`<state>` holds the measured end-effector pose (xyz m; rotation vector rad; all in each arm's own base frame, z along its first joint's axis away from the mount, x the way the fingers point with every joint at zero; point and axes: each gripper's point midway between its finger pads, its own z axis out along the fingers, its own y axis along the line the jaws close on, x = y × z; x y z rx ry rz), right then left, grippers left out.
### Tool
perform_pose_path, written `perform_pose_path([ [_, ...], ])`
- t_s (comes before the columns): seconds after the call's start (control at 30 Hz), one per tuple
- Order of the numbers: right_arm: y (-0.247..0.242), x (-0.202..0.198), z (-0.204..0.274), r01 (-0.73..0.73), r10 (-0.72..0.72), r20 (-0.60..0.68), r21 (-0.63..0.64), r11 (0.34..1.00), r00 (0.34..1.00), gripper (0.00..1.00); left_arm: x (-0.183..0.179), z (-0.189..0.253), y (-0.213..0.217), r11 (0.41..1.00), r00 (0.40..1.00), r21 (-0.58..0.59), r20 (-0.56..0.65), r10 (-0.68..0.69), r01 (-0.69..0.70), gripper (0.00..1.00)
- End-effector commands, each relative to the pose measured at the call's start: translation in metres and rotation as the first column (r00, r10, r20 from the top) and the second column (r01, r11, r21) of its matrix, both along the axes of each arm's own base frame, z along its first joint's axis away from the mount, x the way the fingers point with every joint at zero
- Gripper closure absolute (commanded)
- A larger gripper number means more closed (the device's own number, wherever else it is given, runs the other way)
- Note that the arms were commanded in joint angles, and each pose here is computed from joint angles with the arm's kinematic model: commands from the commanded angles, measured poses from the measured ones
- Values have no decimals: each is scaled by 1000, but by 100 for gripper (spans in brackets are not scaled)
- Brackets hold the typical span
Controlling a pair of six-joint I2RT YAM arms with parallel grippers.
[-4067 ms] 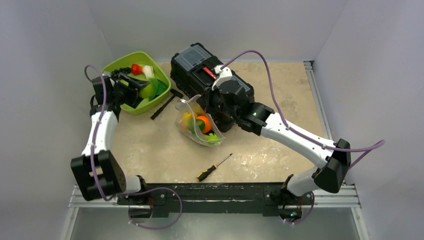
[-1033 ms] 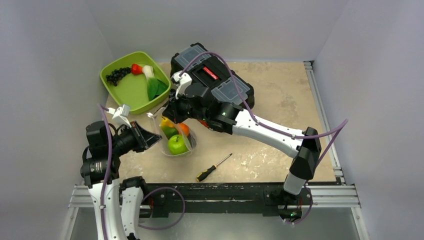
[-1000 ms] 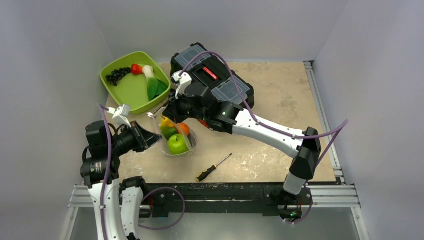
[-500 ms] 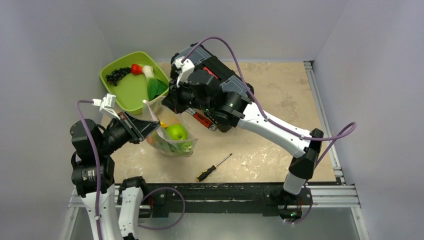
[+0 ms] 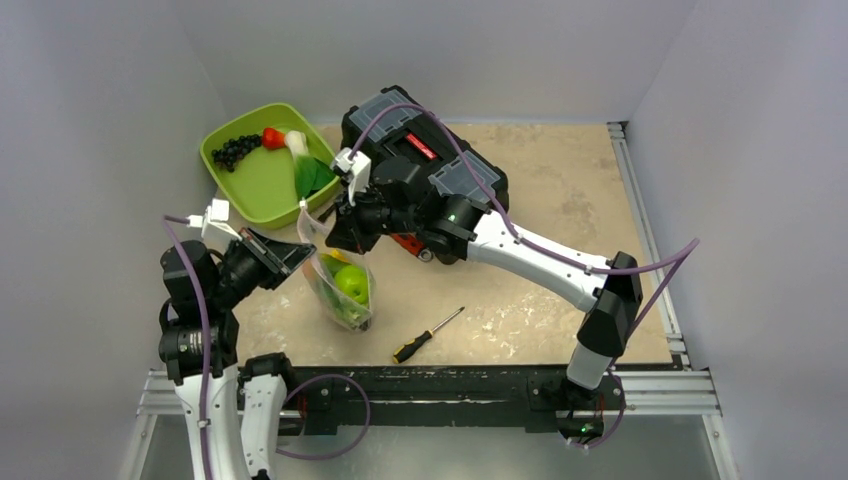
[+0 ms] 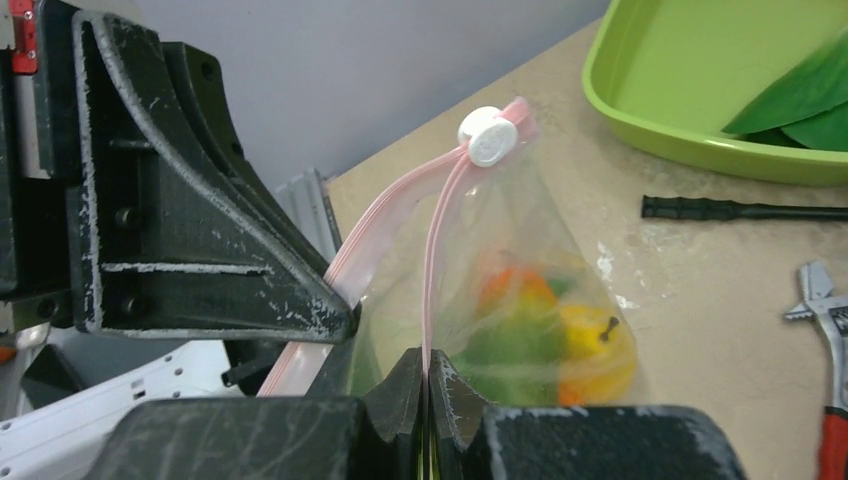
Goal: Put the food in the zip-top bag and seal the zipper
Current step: Adjust the zipper food storage bag at the center of the board.
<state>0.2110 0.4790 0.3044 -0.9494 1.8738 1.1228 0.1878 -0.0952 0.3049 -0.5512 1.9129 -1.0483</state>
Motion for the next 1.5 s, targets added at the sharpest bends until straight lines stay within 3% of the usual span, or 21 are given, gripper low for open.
perform_pose_path([
  [0.0,0,-26,52,-122,117,38,143,982,992,95,9,19,8,998,993,7,95,64,-65,100],
  [0.1,1,-25,52,-92,93,-2,140,986,996,89,10,19,9,997,993,13,98,69,-71,100],
  [0.27,-1,-22,52,-3,6,-21,114,993,1000,55,11,16,10,997,993,12,90,74,-75,100],
  [0.5,-2,-37,52,71,-76,95,48,996,993,20,13,15,10,998,994,2,86,70,-71,100],
  [0.67,-5,-39,49,185,-178,206,-16,983,962,13,15,14,11,997,994,1,79,77,-77,100],
  [0.73,-8,-39,50,252,-231,271,-42,967,934,12,16,14,11,997,994,-5,74,79,-79,100],
  [0.93,-16,-22,39,530,-434,471,-87,843,768,14,16,19,11,995,993,-22,76,95,-93,100],
  [1.03,-9,-23,37,545,-445,492,-73,835,748,22,16,21,12,994,992,-32,71,107,-105,100],
  [1.23,6,-20,28,536,-426,523,-70,841,738,25,16,25,12,994,991,-38,71,109,-107,100],
  [1.37,12,-21,23,519,-409,525,-74,852,746,42,17,25,12,994,992,-38,69,107,-105,100],
  [1.47,15,-26,22,490,-390,511,-72,869,766,62,17,22,12,994,992,-34,66,109,-107,100],
])
